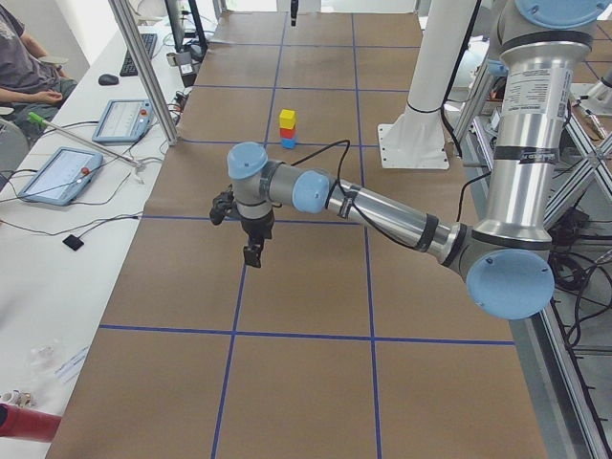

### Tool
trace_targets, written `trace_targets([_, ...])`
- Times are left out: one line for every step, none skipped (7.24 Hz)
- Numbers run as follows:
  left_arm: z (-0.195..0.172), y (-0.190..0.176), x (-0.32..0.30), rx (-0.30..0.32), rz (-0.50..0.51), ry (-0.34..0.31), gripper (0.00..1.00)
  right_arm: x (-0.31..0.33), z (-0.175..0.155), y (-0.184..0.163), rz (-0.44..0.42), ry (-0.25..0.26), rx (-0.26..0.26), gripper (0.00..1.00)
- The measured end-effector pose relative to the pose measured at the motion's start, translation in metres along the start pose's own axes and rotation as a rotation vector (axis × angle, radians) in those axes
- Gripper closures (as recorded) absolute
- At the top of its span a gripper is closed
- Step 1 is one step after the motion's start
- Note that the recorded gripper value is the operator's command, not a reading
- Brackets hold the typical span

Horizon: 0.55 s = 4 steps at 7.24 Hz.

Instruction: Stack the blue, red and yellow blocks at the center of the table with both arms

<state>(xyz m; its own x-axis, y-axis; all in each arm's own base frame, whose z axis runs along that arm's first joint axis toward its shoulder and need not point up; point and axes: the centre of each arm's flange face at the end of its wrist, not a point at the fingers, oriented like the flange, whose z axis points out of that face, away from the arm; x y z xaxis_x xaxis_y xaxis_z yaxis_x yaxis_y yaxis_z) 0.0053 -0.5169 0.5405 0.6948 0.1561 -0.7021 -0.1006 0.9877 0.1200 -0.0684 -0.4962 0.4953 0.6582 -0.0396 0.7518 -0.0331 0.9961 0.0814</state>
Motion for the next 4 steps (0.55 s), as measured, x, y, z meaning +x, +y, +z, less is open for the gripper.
trace_targets([-0.005,0.005,-0.031,0.007,-0.03,0.023,0.0,0.025,0.0,0.001,-0.022,0.009,-0.004,0.0])
trace_targets([-0.007,0.009,-0.045,0.012,-0.047,0.031,0.0,0.049,-0.002,0.006,-0.03,0.017,-0.003,0.0])
trace_targets([-0.005,0.014,-0.053,0.008,-0.057,0.034,0.0,0.067,-0.008,0.01,-0.019,0.023,0.004,0.0])
trace_targets([-0.001,0.019,-0.057,0.002,-0.065,0.035,0.0,0.079,-0.013,0.012,-0.002,0.027,0.013,0.0])
